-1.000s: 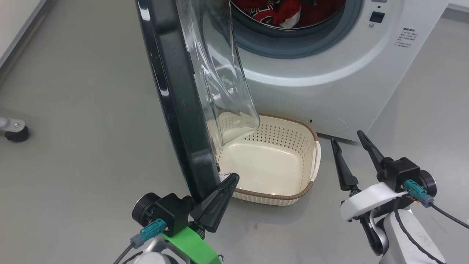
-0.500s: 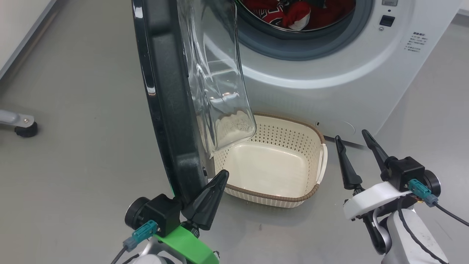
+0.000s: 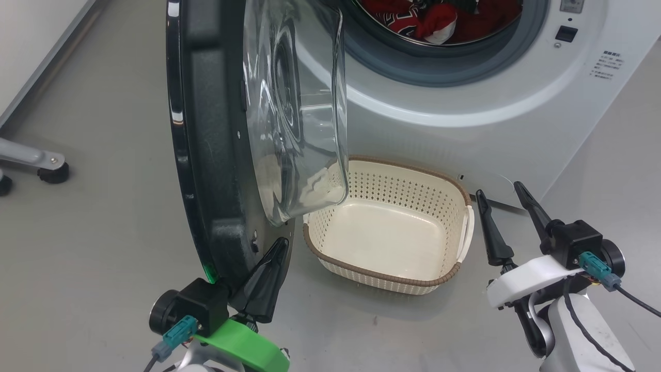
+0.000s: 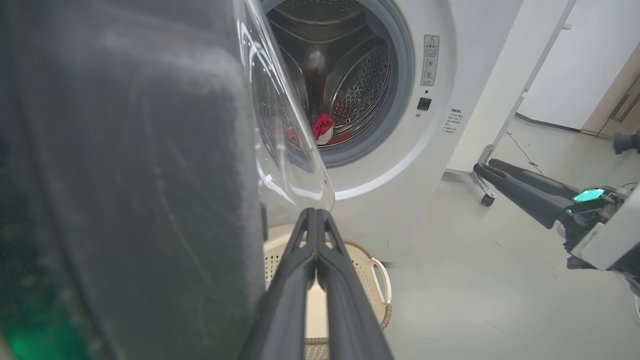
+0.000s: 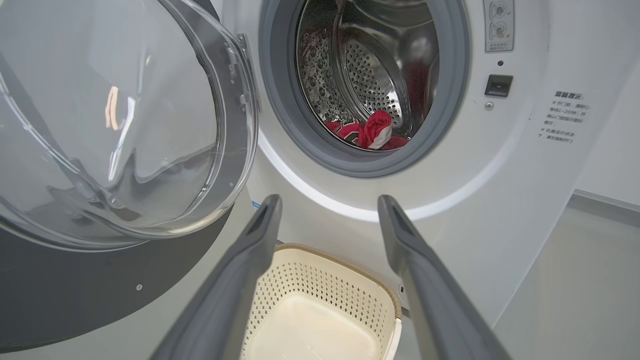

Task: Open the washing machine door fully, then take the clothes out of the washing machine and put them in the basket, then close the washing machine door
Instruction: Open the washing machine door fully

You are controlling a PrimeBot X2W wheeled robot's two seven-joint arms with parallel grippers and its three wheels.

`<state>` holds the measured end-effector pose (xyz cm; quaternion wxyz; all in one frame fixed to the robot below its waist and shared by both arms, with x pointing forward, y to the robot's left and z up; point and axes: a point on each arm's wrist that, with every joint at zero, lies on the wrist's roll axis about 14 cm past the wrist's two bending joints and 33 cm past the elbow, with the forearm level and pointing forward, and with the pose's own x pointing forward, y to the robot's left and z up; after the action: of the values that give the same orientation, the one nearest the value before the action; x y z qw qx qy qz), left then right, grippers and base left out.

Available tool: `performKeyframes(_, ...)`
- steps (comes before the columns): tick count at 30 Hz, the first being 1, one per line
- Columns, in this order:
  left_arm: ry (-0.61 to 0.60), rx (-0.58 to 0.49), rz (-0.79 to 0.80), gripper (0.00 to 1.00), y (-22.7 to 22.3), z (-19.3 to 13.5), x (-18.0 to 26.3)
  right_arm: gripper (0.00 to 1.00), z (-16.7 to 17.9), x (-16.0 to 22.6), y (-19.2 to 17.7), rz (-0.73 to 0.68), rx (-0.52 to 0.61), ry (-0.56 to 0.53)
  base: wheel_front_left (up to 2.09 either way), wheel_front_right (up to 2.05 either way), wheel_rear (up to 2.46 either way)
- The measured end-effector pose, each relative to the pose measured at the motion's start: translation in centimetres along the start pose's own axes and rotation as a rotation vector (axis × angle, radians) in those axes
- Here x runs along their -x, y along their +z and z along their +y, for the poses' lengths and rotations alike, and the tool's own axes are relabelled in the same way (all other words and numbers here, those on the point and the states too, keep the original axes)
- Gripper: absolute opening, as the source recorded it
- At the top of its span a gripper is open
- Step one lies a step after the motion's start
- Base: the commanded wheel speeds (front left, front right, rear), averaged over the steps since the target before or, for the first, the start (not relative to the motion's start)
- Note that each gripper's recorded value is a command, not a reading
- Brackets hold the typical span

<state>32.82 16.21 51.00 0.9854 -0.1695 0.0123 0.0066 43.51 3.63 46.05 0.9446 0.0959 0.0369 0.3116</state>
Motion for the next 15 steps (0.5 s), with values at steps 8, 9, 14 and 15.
performKeyframes(8, 0.082, -0.011, -0.025, 0.00, 0.7, 2.2, 0.6, 1.00, 0.4, -0.5, -0.1, -0.001, -0.004, 0.013, 0.00, 0.00, 0.00)
performKeyframes(9, 0.101, -0.012, -0.030, 0.00, 0.8, 2.7, 0.7, 1.00, 0.5, -0.6, -0.1, -0.001, -0.004, 0.016, 0.00, 0.00, 0.00)
performKeyframes(14, 0.168, -0.029, -0.055, 0.00, 1.5, 4.8, 1.4, 1.00, 0.8, -0.7, -0.1, -0.001, -0.004, 0.023, 0.00, 0.00, 0.00)
performKeyframes(15, 0.179, -0.029, -0.060, 0.00, 1.7, 5.1, 1.5, 1.00, 0.8, -0.7, -0.1, -0.001, -0.004, 0.024, 0.00, 0.00, 0.00)
